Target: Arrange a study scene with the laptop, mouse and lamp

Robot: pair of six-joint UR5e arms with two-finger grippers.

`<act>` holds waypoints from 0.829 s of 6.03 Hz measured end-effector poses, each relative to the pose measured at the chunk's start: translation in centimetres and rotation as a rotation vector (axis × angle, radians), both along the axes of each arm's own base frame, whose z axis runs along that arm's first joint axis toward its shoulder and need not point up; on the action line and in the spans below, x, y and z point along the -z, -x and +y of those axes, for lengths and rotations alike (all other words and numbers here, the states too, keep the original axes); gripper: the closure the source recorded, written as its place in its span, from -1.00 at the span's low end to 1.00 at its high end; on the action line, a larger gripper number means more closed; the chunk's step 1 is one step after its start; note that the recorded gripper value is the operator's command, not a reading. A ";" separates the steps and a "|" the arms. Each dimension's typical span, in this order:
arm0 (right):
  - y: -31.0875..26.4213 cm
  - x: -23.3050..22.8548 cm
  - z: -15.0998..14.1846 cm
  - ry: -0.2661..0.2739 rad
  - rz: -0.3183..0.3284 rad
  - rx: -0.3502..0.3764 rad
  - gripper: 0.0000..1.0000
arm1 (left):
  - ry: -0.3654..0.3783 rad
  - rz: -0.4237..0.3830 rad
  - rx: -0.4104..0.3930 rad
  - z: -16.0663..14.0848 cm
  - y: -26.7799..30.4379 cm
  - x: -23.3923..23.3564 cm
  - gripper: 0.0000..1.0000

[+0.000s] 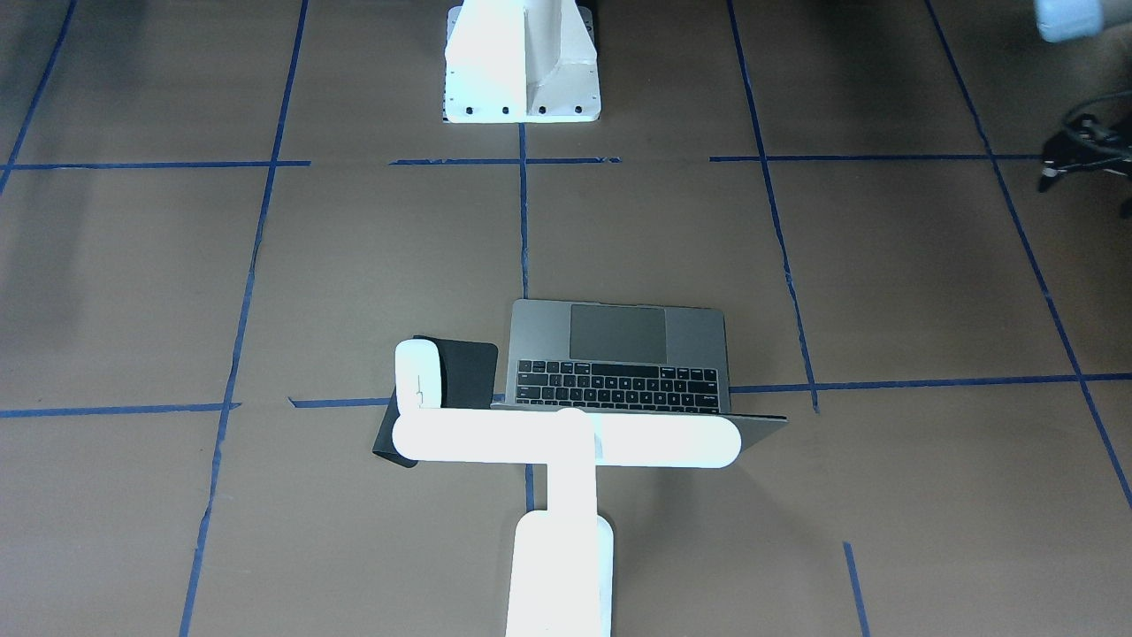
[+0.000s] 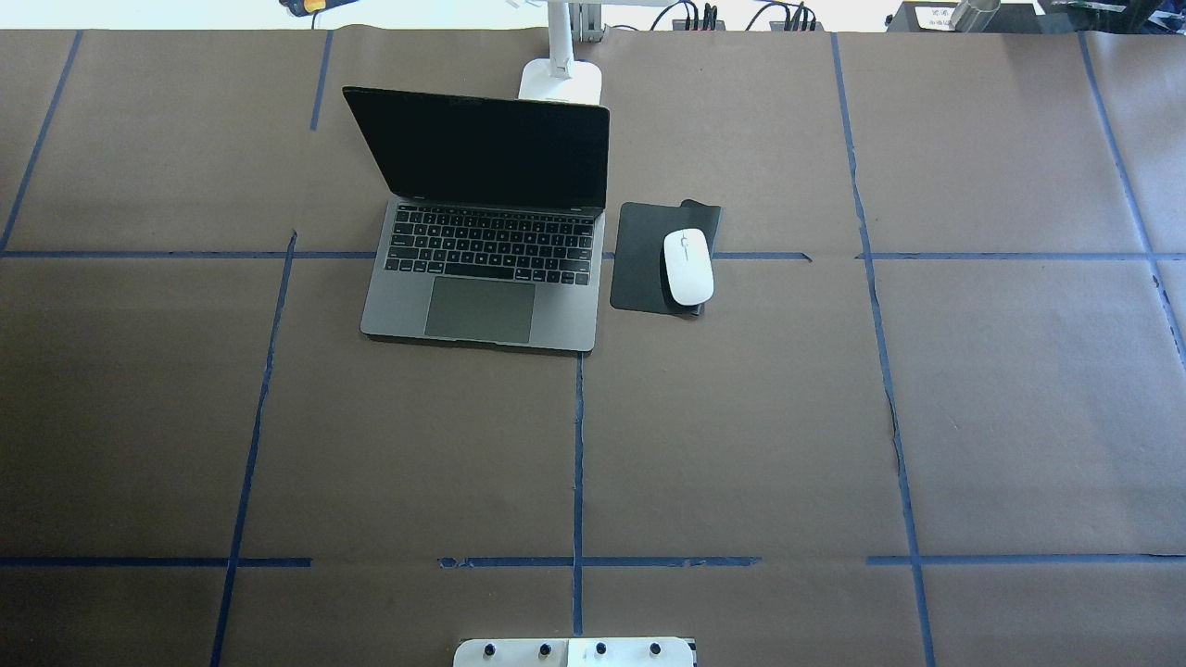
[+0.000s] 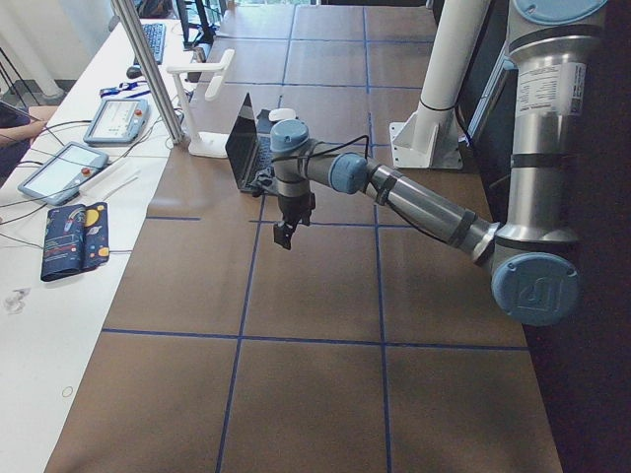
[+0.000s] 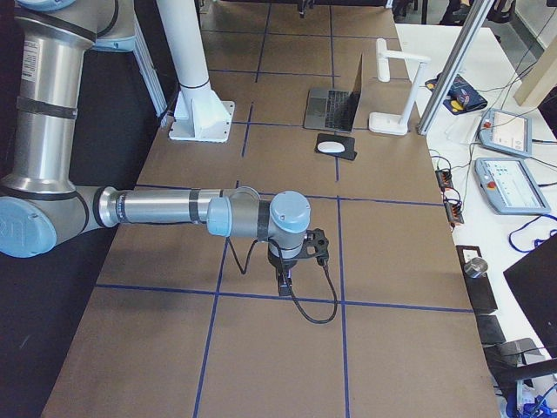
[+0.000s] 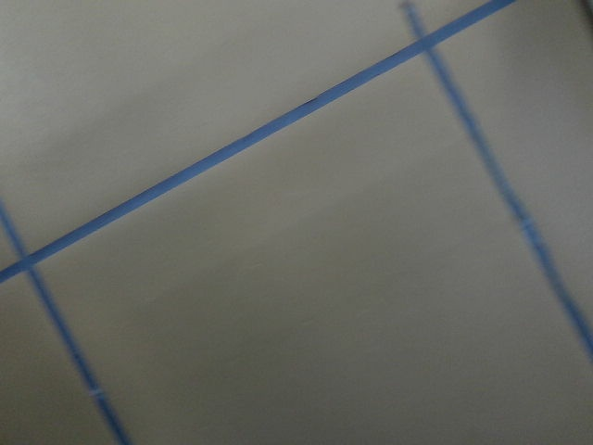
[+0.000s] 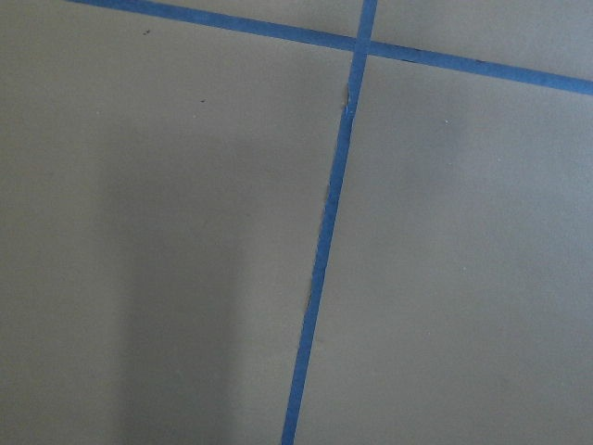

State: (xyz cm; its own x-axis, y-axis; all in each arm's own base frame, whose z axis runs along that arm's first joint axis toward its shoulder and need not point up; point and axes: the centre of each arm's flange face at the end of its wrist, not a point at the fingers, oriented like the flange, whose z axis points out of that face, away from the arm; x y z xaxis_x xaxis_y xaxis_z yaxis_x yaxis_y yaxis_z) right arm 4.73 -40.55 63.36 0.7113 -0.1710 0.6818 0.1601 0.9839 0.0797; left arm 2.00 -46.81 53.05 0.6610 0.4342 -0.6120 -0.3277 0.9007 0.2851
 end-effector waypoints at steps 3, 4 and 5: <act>0.0 0.0 0.1 -0.003 0.000 0.004 -1.00 | 0.156 -0.015 0.066 2.5 4.2 -8.1 -1.00; 0.0 0.0 0.1 -0.004 0.000 0.004 -1.00 | 0.199 -0.016 0.085 3.4 4.9 -10.1 -1.00; 0.0 0.0 0.1 -0.004 0.000 0.004 -1.00 | 0.233 -0.018 0.101 4.1 5.6 -11.6 -1.00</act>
